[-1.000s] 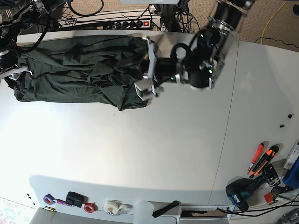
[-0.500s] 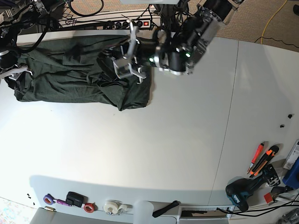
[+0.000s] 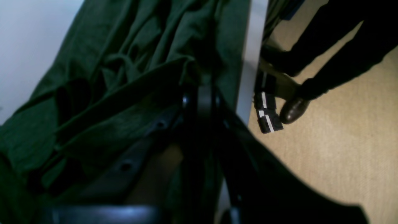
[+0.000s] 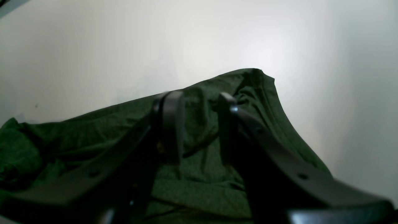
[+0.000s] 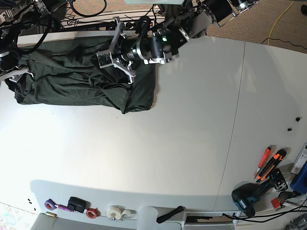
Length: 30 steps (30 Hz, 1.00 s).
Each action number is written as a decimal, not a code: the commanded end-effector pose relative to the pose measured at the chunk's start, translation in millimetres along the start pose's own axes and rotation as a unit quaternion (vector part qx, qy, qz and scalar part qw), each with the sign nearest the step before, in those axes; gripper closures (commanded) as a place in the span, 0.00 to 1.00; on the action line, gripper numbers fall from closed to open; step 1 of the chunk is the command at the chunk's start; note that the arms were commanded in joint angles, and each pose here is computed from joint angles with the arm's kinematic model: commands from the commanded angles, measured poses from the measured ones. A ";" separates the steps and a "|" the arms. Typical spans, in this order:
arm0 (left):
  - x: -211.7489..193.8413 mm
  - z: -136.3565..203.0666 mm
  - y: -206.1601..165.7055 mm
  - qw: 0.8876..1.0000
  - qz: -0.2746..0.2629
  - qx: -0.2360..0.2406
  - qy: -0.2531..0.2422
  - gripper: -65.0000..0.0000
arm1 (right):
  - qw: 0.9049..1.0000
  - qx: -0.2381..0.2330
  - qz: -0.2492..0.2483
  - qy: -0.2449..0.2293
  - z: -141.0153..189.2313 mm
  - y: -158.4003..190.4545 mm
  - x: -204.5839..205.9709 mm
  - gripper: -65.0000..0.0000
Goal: Layout the t-shirt on the table in an organized manner, then fold the t-shirt properly
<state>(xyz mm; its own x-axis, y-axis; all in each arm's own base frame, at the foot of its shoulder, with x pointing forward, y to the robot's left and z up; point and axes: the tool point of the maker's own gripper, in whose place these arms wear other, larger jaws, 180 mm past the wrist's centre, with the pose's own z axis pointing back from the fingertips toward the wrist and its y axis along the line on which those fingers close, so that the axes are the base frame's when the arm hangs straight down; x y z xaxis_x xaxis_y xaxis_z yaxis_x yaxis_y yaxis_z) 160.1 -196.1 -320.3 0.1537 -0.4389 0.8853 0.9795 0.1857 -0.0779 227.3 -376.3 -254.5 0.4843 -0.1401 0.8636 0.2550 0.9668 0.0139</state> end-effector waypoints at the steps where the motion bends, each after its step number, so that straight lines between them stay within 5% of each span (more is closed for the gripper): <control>1: 17.4 -0.7 -0.8 1.000 0.000 0.000 -0.030 1.00 | 1.000 -0.001 0.007 -0.028 3.3 -0.8 16.5 0.71; 6: 14.5 -2.9 4.3 0.999 -0.003 0.025 -0.022 1.00 | 1.000 -0.001 0.007 -0.026 3.2 -0.8 15.9 0.71; 9: 14.8 -2.9 4.7 0.999 -0.005 0.026 -0.023 0.61 | 1.000 -0.001 0.007 -0.026 3.3 -0.9 16.0 0.71; 11: 17.1 -2.6 7.0 0.999 -0.002 0.031 -0.028 0.48 | 1.000 -0.001 0.007 -0.026 3.2 -0.8 16.1 0.71; 18: 65.8 8.8 24.5 0.996 -0.047 0.054 -0.052 0.57 | 1.000 0.000 0.007 -0.027 3.2 -0.7 16.3 0.71; 20: 68.3 15.4 42.3 0.993 -0.053 0.092 -0.042 0.61 | 1.000 -0.001 0.008 -0.027 3.2 -0.8 16.3 0.71; 24: 48.0 33.0 90.0 0.981 -0.069 0.183 0.003 0.65 | 1.000 -0.001 0.007 -0.027 3.2 -0.8 16.3 0.71; 30: -5.8 45.4 123.0 0.978 -0.035 0.197 0.064 0.65 | 1.000 0.004 0.005 -0.030 3.2 1.1 17.4 0.71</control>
<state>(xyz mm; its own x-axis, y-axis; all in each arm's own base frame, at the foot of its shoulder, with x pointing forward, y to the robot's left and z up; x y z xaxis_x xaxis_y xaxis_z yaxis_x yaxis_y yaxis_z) 267.4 -124.0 -331.4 0.1591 -0.6029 0.7818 0.8712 0.4582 0.1761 227.5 -375.9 -254.4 0.4830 -0.1411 0.8642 0.2538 0.9671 0.0160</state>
